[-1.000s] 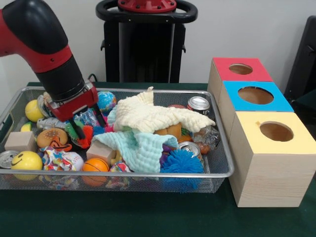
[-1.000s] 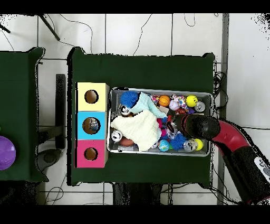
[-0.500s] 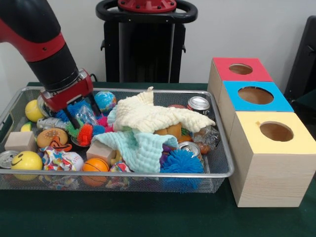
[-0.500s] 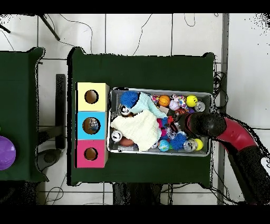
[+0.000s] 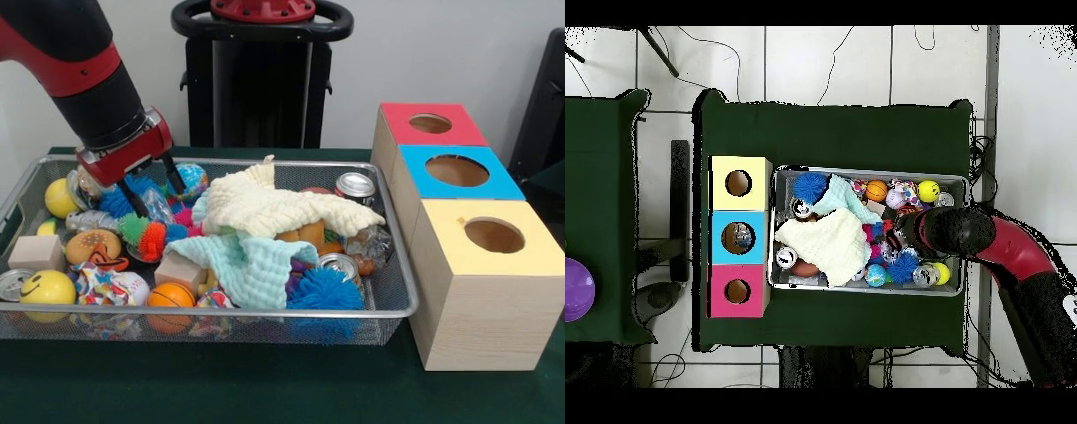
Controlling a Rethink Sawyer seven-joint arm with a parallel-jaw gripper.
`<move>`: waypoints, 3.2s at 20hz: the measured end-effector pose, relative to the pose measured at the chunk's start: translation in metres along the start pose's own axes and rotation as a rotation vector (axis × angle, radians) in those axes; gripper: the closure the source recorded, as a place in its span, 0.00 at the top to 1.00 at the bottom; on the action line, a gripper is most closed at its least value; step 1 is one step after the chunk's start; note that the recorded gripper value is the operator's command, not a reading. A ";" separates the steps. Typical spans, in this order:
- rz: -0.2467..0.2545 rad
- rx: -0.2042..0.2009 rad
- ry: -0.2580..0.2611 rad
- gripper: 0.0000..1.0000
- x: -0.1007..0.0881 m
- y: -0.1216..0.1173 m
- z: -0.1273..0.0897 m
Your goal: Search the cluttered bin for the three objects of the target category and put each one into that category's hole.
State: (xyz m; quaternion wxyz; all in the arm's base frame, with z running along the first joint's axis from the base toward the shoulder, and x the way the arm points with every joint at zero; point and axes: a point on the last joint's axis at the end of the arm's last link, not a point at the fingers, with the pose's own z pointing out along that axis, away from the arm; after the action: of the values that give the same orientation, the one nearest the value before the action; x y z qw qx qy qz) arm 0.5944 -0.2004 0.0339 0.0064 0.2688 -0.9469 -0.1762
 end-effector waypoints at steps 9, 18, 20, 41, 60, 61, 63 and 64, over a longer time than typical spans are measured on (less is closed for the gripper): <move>0.002 0.005 -0.002 1.00 -0.001 -0.001 -0.004; 0.002 0.003 -0.002 1.00 -0.001 -0.001 -0.003; 0.002 0.002 -0.003 1.00 -0.002 -0.001 -0.002; 0.000 -0.017 -0.012 1.00 -0.030 -0.014 0.023; 0.047 -0.005 -0.010 1.00 0.007 -0.026 -0.012; 0.052 -0.005 -0.012 1.00 0.011 -0.027 -0.013; 0.075 0.000 -0.023 1.00 0.031 -0.030 -0.018; 0.084 0.006 -0.030 1.00 0.039 -0.031 -0.019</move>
State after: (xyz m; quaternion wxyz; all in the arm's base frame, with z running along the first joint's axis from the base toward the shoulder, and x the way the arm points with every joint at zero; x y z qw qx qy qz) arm 0.5791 -0.2508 0.0379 -0.0013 0.2259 -0.9579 -0.1771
